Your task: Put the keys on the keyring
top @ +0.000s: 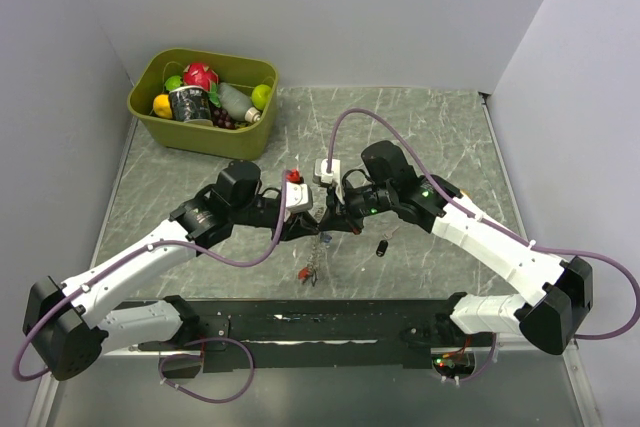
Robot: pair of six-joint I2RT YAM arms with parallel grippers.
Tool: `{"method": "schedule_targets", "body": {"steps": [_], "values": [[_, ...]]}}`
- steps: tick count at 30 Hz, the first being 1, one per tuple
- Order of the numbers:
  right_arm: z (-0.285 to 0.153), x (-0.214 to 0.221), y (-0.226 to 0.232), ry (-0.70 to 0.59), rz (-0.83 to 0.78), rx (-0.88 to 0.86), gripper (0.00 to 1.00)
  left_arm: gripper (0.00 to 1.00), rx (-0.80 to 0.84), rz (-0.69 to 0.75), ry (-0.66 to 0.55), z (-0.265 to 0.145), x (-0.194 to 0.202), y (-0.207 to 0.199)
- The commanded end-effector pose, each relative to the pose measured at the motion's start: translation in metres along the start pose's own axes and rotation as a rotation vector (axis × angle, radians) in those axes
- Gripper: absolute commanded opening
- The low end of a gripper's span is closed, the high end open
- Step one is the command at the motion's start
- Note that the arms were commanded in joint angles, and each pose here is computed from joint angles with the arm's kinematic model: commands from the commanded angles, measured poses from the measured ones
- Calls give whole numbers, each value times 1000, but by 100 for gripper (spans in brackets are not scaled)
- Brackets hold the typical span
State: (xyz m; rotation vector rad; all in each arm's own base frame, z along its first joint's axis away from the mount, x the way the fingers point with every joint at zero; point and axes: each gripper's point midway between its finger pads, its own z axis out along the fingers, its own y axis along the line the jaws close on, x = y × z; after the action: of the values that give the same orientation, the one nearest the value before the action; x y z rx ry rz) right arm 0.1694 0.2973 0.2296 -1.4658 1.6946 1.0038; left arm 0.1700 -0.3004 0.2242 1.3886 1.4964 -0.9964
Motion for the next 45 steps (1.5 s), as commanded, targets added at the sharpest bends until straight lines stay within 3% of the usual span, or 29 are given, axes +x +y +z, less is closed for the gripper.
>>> {"method": "schedule_targets", "body": {"steps": [1,4,12,15,19,23,27,34,45], "values": [[-5,-25,5,-71,-73,-10,0,20,26,74,-71,2,-27,0],[-7,-25,4,-71,-72,-2,0,1,41,68,-47,4,-23,-1],[-12,-32,2,-105,-87,43,1,1,19,96,-68,0,-25,0],[-17,-38,-4,-141,-90,101,21,1,-21,118,-109,-4,-32,2],[-23,-39,-10,-183,-86,167,57,1,-69,155,-197,-10,-45,4],[-32,-41,-15,-225,-77,222,74,1,-114,190,-273,-18,-57,5],[-43,-39,-13,-272,-83,238,78,1,-125,198,-336,-20,-59,1],[-49,-35,-4,-302,-105,205,78,1,-138,308,-563,-36,-90,-10],[-50,-35,-2,-309,-95,195,75,1,-78,323,-595,-33,-91,-19]]}}
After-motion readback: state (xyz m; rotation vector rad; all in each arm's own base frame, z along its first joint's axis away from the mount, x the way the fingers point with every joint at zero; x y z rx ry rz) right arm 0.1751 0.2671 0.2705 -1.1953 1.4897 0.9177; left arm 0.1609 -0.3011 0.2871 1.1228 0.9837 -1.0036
